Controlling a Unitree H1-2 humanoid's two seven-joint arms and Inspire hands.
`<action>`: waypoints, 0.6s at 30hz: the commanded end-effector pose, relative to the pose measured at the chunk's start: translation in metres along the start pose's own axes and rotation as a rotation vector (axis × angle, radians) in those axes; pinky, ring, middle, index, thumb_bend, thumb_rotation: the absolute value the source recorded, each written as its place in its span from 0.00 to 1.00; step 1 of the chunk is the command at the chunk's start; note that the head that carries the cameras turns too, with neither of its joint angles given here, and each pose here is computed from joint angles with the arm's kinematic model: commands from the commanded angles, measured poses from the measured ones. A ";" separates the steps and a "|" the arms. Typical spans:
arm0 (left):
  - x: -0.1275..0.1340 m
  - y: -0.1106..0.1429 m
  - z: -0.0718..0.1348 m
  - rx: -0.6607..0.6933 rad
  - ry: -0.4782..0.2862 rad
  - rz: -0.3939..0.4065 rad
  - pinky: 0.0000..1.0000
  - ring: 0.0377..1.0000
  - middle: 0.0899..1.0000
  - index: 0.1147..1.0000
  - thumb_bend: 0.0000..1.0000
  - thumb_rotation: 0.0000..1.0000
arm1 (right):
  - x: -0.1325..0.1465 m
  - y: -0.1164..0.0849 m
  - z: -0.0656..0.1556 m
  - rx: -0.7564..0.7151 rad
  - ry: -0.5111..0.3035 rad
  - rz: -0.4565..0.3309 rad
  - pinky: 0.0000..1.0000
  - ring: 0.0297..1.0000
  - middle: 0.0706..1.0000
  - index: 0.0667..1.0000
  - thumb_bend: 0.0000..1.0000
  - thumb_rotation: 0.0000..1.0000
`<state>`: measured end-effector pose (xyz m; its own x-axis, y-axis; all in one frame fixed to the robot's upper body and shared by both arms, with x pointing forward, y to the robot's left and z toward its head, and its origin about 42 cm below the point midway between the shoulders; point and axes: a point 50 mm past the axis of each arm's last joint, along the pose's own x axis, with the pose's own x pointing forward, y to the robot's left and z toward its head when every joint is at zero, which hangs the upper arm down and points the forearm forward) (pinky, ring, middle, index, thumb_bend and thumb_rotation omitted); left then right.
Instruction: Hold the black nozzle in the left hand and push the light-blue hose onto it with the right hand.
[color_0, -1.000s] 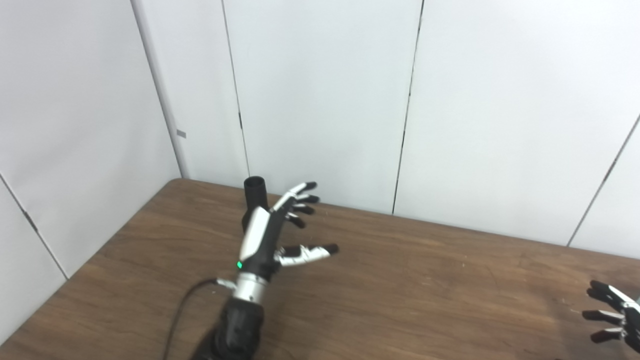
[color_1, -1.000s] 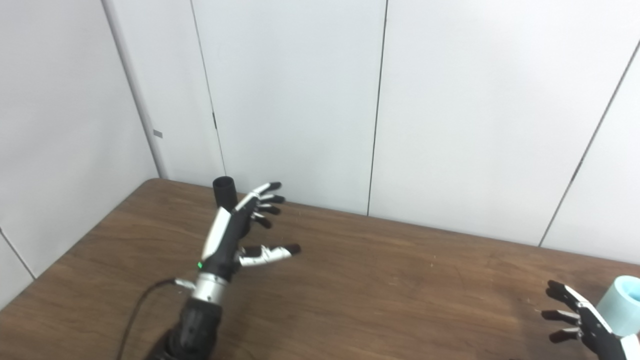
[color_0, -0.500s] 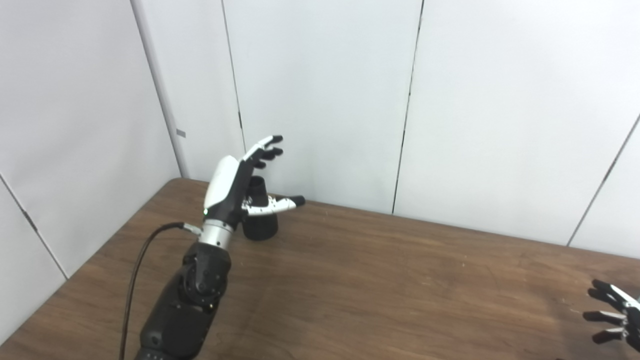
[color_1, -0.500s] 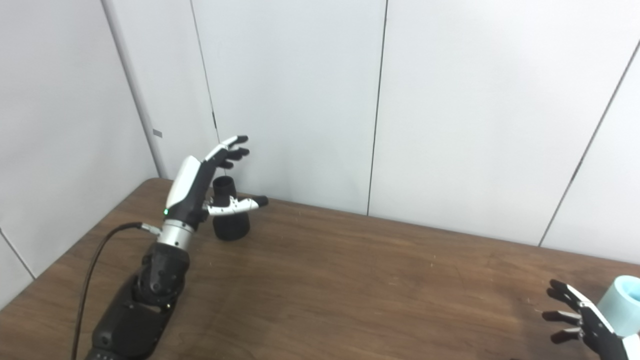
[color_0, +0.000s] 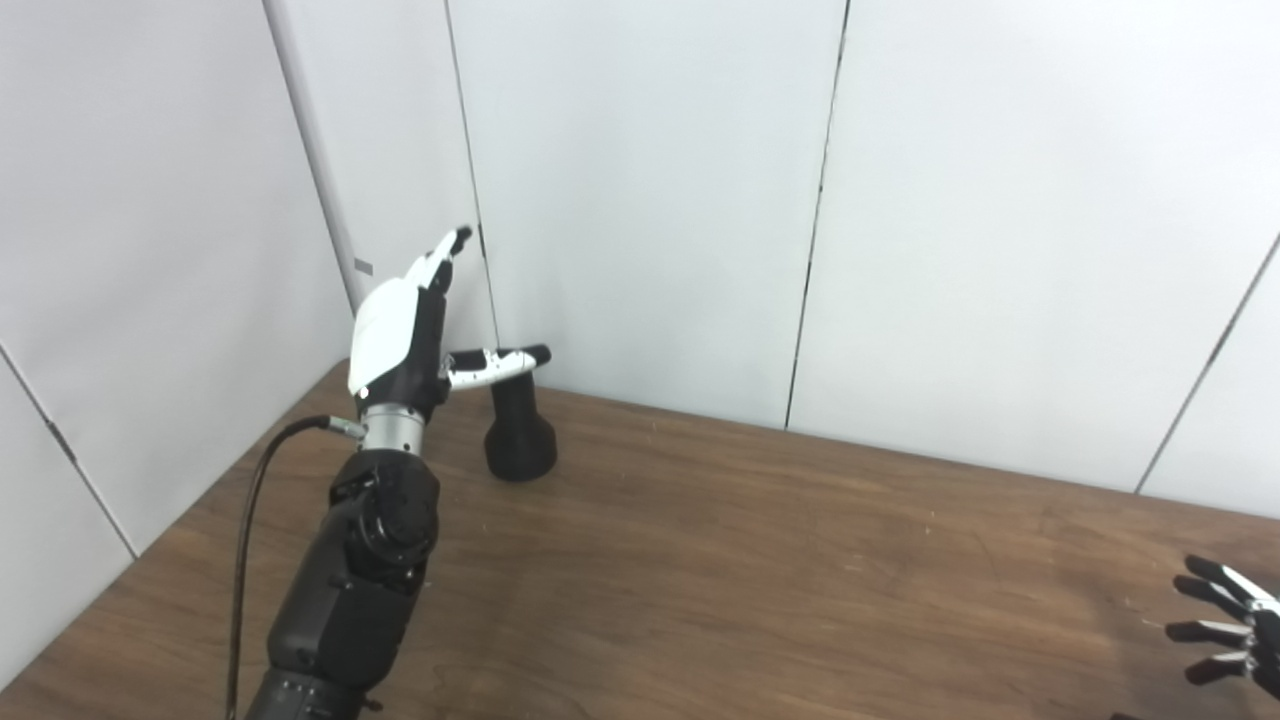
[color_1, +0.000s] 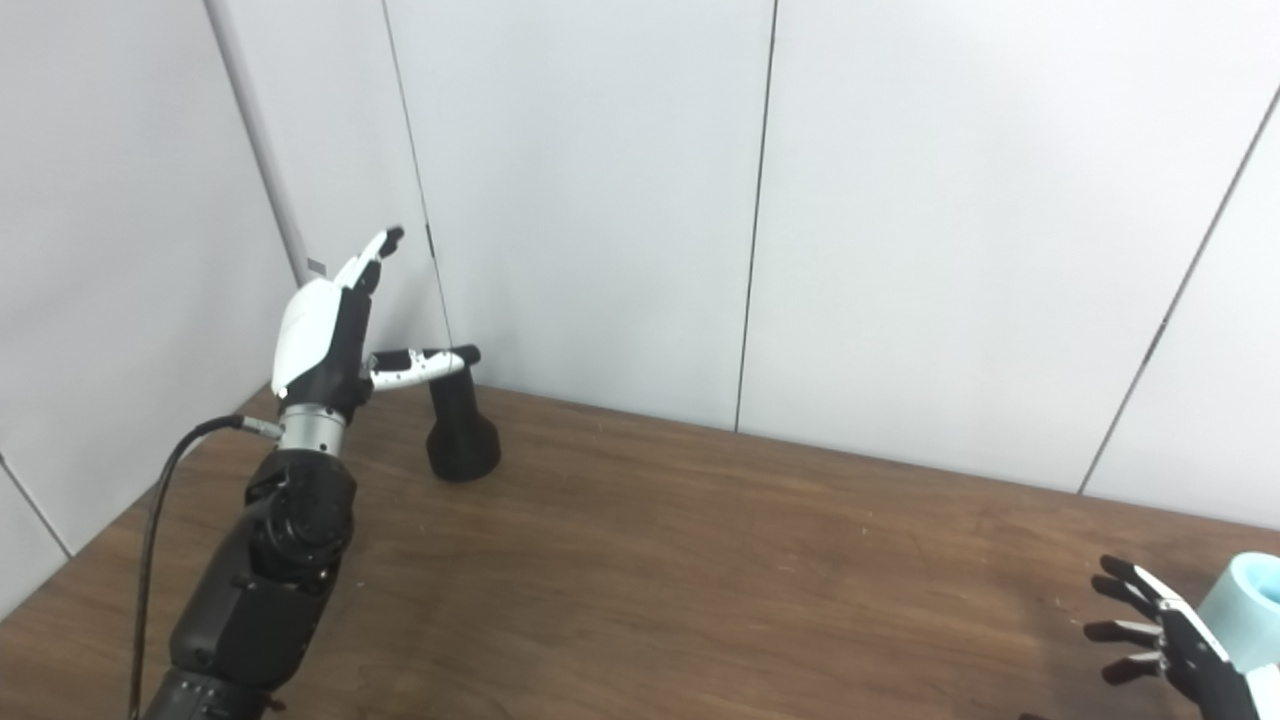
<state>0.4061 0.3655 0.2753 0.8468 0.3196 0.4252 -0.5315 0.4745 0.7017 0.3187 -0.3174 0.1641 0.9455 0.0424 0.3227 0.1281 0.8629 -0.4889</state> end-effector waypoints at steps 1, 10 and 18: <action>0.013 0.018 0.013 0.035 -0.023 0.045 1.00 0.99 0.92 0.91 0.99 0.34 | 0.013 -0.013 0.017 -0.017 -0.098 -0.031 0.49 0.65 0.79 0.83 0.72 0.03; 0.011 0.010 0.002 0.039 0.052 -0.018 1.00 1.00 0.94 0.95 1.00 0.35 | 0.013 -0.014 0.017 -0.013 -0.096 -0.028 0.49 0.65 0.79 0.83 0.72 0.03; 0.008 0.003 -0.004 0.089 0.104 -0.070 1.00 1.00 0.94 0.95 1.00 0.40 | 0.013 -0.015 0.018 -0.008 -0.099 -0.025 0.48 0.64 0.78 0.83 0.72 0.05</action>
<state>0.4073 0.3676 0.2537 0.8923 0.3746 0.2517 -0.4174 0.4729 0.7759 0.3185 -0.3168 0.1660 0.9436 0.0458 0.3279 0.1269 0.8647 -0.4860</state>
